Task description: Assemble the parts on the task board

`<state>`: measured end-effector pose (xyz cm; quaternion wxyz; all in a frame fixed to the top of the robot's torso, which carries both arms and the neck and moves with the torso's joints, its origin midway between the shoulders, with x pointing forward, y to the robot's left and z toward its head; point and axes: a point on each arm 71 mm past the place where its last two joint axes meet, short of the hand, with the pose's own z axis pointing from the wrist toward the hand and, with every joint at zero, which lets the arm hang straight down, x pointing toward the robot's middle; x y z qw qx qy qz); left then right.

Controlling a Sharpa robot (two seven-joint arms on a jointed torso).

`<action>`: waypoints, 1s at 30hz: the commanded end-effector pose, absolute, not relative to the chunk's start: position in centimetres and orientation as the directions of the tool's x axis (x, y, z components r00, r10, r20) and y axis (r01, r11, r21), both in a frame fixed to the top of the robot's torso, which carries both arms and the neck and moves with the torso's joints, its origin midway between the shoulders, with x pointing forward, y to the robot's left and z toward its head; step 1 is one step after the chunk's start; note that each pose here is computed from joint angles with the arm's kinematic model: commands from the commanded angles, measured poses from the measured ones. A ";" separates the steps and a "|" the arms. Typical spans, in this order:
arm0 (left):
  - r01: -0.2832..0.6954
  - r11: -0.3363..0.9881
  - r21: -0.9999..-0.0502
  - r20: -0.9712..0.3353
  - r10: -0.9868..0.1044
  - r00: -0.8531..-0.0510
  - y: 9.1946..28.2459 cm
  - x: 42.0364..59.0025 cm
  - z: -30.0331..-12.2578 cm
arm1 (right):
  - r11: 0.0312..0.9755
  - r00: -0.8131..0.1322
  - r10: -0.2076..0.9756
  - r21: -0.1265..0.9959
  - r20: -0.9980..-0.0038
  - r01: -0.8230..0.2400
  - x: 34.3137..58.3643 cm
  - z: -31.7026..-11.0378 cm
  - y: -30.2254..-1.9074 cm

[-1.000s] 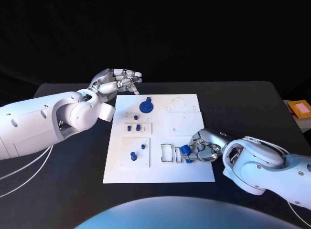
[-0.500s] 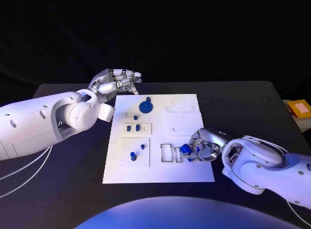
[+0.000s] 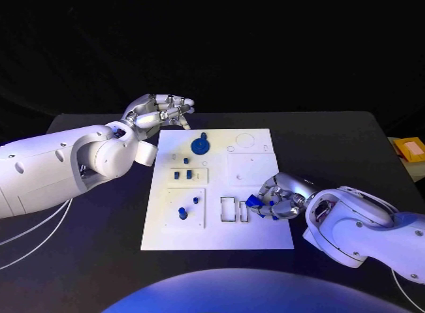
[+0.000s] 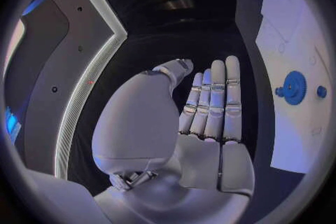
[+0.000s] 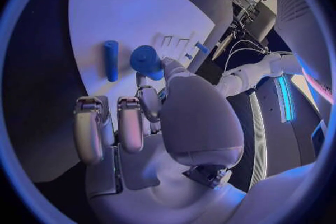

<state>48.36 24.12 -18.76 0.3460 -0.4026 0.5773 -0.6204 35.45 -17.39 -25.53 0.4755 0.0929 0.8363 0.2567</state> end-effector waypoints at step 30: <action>-0.037 -0.105 -0.994 0.110 -0.885 -0.453 23.9 48.2 -18.6 | 0.794 -0.612 0.411 0.595 -0.676 -0.124 35.5 -26.5 -12.7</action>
